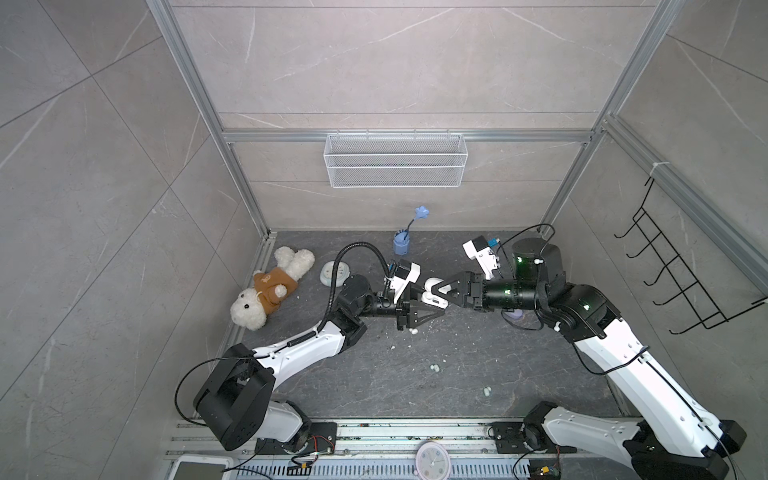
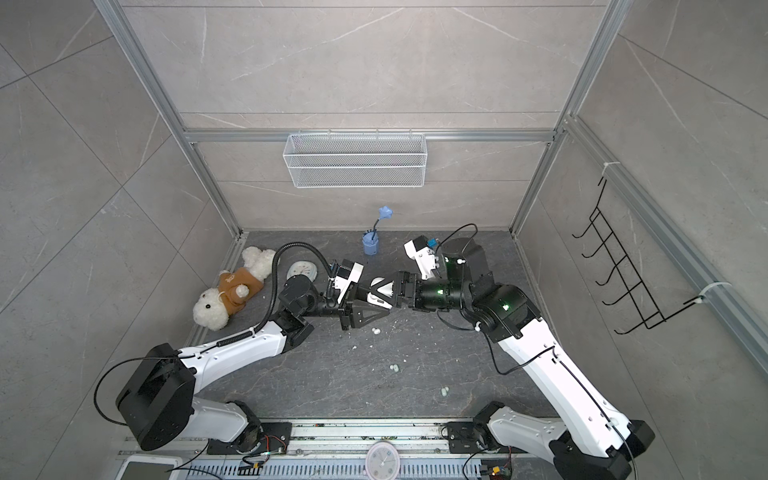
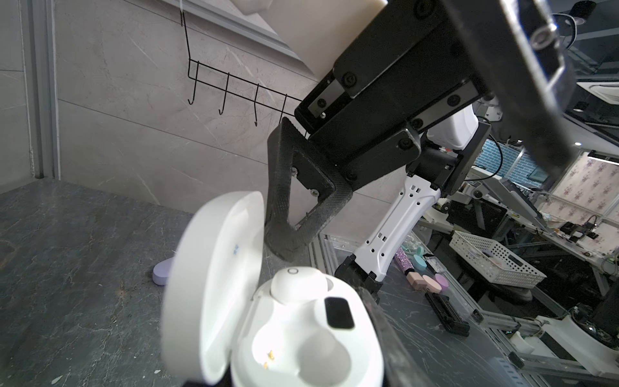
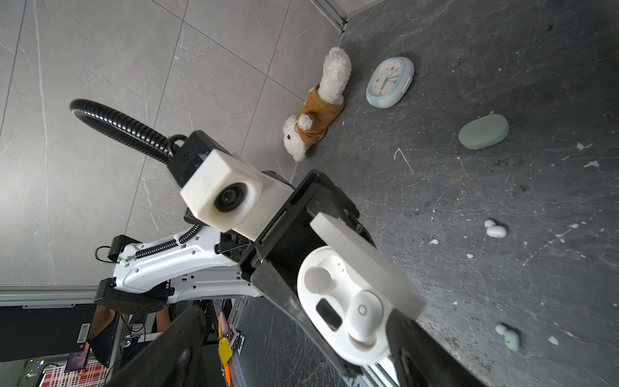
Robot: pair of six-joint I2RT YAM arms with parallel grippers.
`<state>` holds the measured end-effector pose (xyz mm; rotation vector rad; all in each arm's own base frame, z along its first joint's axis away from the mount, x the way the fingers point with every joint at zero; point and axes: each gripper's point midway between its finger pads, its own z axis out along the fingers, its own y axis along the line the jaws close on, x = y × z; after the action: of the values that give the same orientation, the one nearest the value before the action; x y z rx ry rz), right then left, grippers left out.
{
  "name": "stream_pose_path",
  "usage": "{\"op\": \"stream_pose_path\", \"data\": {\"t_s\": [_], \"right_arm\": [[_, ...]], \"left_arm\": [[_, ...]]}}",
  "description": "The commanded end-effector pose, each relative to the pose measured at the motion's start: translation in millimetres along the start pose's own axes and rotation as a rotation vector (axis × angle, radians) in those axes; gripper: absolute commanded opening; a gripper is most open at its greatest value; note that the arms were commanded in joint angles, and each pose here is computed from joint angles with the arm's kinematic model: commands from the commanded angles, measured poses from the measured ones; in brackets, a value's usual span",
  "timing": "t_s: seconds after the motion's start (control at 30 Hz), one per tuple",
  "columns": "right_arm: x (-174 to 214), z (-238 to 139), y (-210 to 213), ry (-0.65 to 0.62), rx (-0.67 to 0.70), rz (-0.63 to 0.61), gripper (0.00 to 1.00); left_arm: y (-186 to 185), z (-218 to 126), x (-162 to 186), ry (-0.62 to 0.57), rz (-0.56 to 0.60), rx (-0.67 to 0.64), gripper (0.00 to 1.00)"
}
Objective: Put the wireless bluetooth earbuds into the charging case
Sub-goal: 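Open the right gripper and draw it back from the case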
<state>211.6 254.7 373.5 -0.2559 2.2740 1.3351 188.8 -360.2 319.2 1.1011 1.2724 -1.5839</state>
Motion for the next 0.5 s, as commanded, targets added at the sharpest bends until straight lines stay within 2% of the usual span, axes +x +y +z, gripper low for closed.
{"op": "stream_pose_path", "data": {"t_s": [0.0,0.13,0.47], "right_arm": [[0.9,-18.0,12.3,-0.030,-0.014,-0.022,0.89],[7.2,-25.4,13.5,-0.026,-0.009,-0.015,0.90],[11.2,-18.6,-33.7,-0.065,0.169,0.055,0.92]], "left_arm": [[-7.3,-7.2,-11.3,-0.036,0.080,-0.014,0.14],[-0.6,-15.2,-7.5,-0.039,0.064,-0.057,0.14],[-10.5,-38.7,1.1,0.001,0.053,-0.147,0.14]]}}
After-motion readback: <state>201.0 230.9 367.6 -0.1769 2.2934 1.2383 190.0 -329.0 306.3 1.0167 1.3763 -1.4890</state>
